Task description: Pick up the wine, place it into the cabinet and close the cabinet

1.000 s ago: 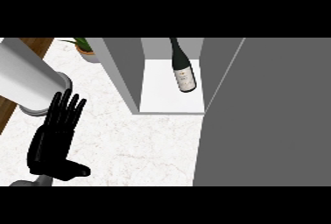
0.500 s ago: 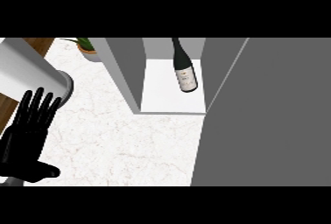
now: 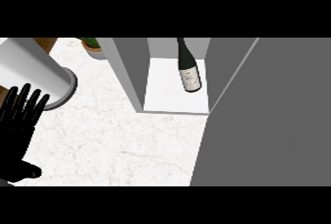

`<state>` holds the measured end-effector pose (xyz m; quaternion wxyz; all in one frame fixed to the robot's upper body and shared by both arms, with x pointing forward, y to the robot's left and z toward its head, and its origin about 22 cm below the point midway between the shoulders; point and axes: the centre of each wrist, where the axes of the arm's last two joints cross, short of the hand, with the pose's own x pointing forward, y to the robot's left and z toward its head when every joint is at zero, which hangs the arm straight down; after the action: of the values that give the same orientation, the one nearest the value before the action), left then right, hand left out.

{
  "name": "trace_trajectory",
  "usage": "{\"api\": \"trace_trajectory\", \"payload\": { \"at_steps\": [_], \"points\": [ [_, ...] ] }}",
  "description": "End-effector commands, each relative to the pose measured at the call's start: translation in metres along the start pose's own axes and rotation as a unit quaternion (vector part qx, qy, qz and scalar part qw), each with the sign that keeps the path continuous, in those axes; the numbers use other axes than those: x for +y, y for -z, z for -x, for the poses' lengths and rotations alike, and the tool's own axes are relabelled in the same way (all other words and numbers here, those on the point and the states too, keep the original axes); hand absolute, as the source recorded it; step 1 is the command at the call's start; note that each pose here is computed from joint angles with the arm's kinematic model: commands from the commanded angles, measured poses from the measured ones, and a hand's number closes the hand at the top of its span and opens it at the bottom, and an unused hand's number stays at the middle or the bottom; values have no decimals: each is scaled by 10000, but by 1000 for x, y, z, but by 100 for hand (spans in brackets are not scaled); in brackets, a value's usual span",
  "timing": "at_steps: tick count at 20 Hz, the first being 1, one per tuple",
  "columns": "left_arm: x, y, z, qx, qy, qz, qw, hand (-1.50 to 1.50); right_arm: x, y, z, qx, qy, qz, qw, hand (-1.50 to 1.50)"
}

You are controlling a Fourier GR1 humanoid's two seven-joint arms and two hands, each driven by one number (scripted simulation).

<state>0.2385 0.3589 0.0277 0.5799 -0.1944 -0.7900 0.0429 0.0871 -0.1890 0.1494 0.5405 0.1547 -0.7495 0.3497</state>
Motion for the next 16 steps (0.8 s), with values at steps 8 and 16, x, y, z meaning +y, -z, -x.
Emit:
{"api": "trace_trajectory", "payload": {
  "at_steps": [8,16],
  "points": [
    [9,8,-3,56,25,109,9999,-150,7,37,-21,-714,975,-65,9927,150],
    [12,5,-7,104,-21,167,9998,-150,9,110,-23,-670,937,142,9932,150]
  ]
}}
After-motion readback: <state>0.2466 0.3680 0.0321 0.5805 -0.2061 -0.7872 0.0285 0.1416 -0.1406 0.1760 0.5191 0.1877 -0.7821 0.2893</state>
